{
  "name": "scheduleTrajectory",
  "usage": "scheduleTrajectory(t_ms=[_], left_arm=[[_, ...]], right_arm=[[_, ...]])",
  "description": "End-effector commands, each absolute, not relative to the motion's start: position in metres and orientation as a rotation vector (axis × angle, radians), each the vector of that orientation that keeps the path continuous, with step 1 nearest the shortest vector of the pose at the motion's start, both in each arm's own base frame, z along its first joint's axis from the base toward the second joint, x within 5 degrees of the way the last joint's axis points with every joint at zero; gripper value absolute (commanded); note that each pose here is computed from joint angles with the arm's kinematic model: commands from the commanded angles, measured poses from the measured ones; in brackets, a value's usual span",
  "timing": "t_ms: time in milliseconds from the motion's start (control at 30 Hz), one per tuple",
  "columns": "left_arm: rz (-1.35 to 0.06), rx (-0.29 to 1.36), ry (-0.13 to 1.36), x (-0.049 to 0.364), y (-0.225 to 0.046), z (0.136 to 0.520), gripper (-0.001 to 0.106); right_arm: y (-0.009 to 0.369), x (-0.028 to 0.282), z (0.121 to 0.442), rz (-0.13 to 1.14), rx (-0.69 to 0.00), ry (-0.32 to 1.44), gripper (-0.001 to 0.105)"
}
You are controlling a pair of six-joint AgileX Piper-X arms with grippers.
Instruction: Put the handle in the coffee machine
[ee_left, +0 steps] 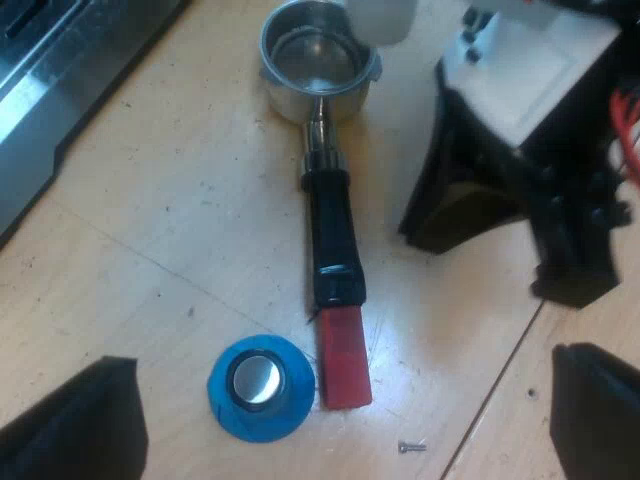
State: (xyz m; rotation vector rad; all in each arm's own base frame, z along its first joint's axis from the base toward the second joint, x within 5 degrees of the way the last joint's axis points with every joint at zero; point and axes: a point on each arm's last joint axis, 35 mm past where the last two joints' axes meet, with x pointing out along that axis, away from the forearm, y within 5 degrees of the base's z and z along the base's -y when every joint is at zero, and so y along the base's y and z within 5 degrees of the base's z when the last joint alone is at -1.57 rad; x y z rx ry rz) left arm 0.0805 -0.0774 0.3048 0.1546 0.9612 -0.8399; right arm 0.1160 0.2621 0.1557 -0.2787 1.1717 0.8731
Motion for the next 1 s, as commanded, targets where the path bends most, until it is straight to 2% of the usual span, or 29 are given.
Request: scheduleTrajectory(t_ms=[33,267,467,567,667,733,800,1000], left_arm=[[-0.833,0.15,0.95,0.081,-0.078,0.307,0.084],[-0.842,0.138,0.901,0.084,-0.08,0.31,0.084],[-0.845,0.134,0.884,0.085,-0.081,0.311,0.084],[-0.845,0.136,0.883,0.085,-0.081,0.311,0.084],[-0.849,0.14,0.876,0.085,-0.082,0.312,0.084],[-0.849,0.14,0.876,0.085,-0.081,0.312,0.084],[-0.849,0.14,0.876,0.085,-0.081,0.312,0.084],[-0.848,0.142,0.885,0.087,-0.083,0.311,0.084]], right_arm=[[0.258,0.114,0.169,0.859,-0.301,1.156,0.0],[0.233,0.107,0.207,0.812,-0.399,1.076,0.0],[0.22,0.104,0.245,0.833,-0.534,1.034,0.001],[0.221,0.105,0.264,0.829,-0.589,1.017,0.016],[0.223,0.108,0.281,0.807,-0.609,0.971,0.045],[0.226,0.11,0.292,0.803,-0.633,0.922,0.069],[0.226,0.115,0.298,0.797,-0.63,0.9,0.082],[0.216,0.137,0.301,0.743,-0.58,0.928,0.084]])
